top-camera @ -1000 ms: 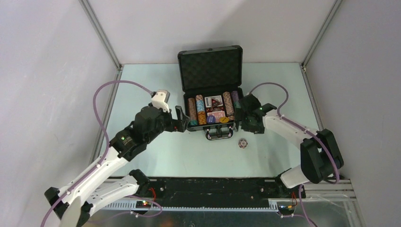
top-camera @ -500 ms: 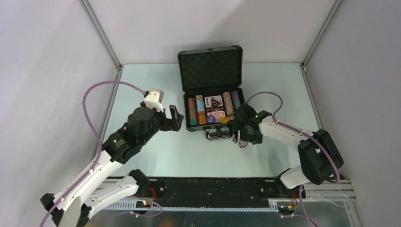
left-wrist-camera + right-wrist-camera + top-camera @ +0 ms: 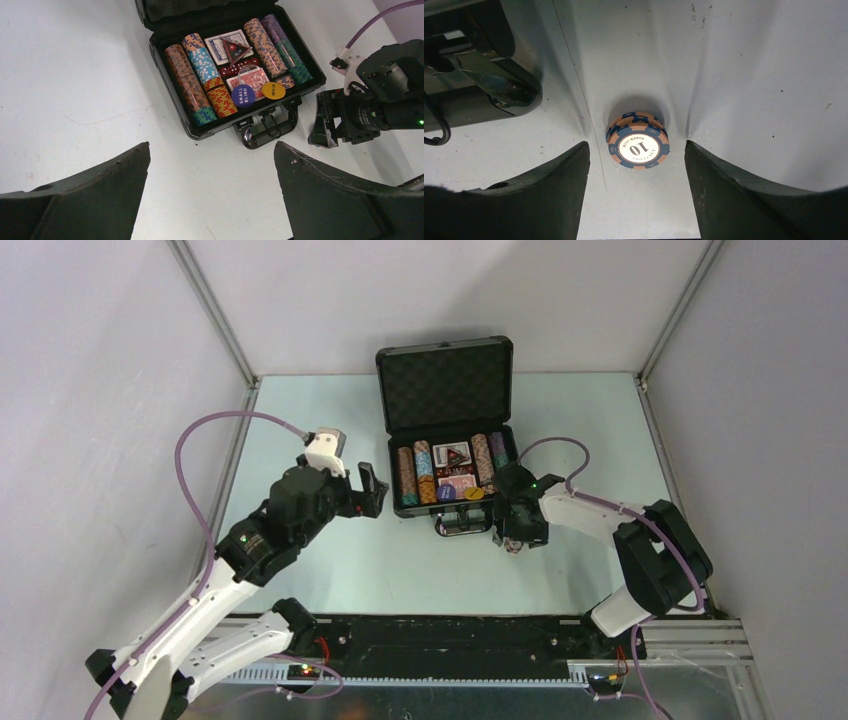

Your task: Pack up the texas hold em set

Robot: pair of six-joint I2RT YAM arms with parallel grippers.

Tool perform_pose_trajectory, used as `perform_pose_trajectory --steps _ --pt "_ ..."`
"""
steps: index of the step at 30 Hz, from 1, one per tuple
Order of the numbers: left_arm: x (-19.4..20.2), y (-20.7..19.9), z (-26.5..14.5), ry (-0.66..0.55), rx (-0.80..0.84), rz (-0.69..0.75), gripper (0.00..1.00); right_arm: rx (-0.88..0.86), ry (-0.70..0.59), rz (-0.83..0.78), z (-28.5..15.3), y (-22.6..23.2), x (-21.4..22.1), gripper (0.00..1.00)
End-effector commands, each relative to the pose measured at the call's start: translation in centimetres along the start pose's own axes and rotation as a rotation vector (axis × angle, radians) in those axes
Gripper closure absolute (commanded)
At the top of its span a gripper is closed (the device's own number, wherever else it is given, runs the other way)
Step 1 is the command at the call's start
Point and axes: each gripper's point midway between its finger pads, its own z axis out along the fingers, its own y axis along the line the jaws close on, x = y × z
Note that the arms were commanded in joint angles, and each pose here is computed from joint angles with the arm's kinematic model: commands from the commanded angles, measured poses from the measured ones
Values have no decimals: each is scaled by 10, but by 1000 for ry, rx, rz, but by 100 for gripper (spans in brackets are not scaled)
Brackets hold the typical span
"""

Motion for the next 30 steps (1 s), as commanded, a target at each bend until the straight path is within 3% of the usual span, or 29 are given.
perform_pose_trajectory --steps 1,30 --pt "-13 2 -4 -42 -8 4 1 31 -15 -3 5 -3 -2 28" --pt "-12 1 -3 -34 -1 2 1 55 26 -23 17 -4 9 50"
